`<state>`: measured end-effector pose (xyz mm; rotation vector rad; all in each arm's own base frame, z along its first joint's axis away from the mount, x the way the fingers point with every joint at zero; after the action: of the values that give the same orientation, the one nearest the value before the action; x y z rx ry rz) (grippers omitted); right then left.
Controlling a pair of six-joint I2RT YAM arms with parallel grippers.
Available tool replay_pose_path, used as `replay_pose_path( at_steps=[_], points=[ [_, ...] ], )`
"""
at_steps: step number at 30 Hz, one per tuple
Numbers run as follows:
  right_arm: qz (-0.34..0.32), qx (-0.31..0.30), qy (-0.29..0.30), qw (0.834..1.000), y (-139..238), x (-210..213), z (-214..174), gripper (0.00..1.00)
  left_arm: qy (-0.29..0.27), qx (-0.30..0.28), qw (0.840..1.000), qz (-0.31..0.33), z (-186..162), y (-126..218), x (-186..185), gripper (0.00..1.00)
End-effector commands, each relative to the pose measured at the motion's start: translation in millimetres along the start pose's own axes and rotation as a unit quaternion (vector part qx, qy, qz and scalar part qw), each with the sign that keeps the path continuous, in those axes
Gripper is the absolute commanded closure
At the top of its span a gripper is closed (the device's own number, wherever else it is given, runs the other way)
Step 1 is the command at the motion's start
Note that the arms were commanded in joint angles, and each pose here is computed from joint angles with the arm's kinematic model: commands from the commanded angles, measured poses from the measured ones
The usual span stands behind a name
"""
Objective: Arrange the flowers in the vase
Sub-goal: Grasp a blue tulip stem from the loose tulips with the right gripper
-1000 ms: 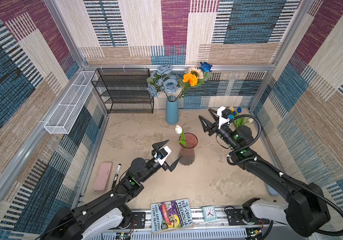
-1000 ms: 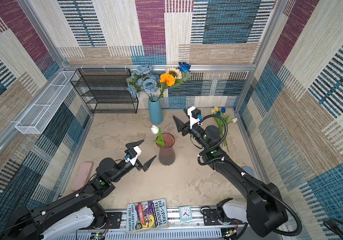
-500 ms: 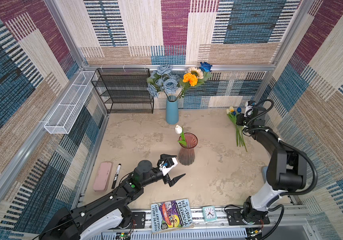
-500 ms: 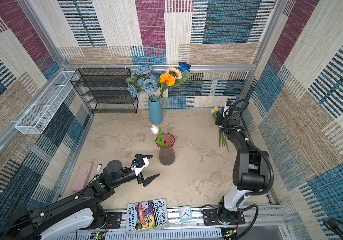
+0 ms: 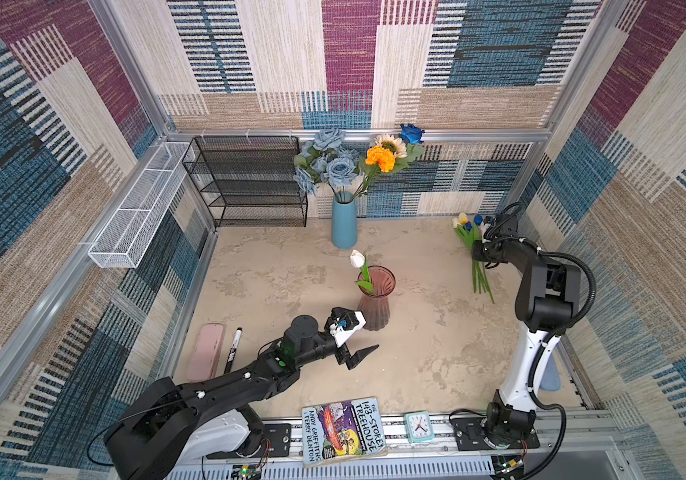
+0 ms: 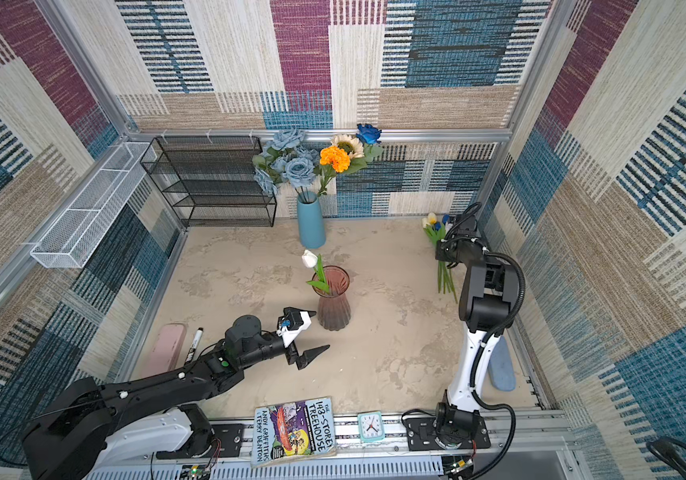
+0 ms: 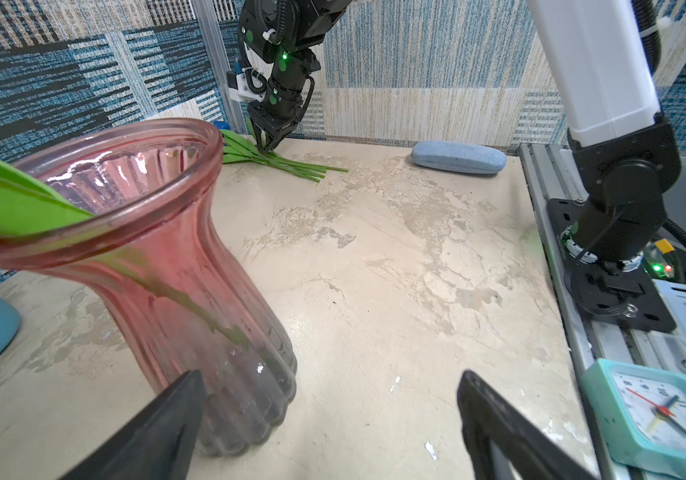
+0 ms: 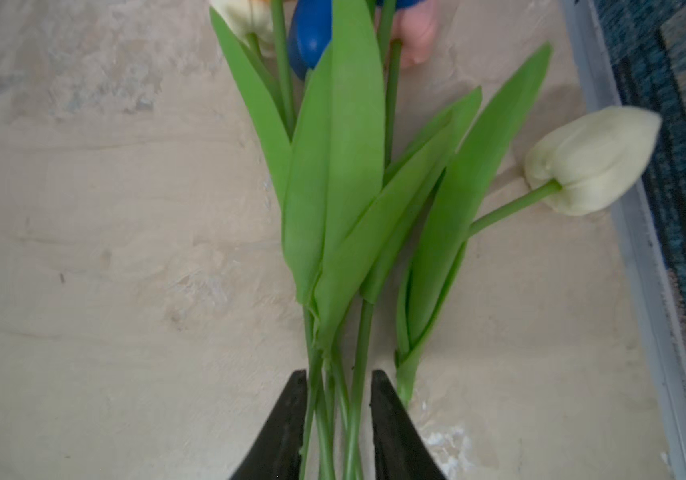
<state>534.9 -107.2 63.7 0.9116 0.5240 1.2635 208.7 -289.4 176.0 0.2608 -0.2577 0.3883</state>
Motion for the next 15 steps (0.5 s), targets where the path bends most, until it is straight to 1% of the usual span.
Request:
replay_pose_path(
  at_steps=[1,8,9,15],
  points=[
    [-0.018,0.015,0.011,1.0,-8,-7,-4,0.7,0.005,-0.033,0.999,0.008,16,-2,6,0.03],
    [-0.007,0.024,0.016,1.0,-19,-5,-12,0.74,0.005,-0.027,1.0,0.01,13,-6,8,0.03],
    [-0.007,0.026,0.015,1.0,-20,-5,-12,0.77,0.006,-0.027,1.0,0.01,14,-6,8,0.03],
    [0.015,0.012,0.018,1.0,-6,4,-4,0.81,0.008,-0.026,1.0,0.013,14,-7,9,0.03]
  ],
)
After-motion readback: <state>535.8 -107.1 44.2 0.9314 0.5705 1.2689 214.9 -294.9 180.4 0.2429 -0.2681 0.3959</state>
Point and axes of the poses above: each gripper's point midway between its finger pads, its own y axis back along the fingers, its own x axis along the line the jaws close on, z = x × y, the point moved 1 cm from there along y, back along the fingers, and after that the axes turned 11 degrees about -y, right-handed, at the moved point
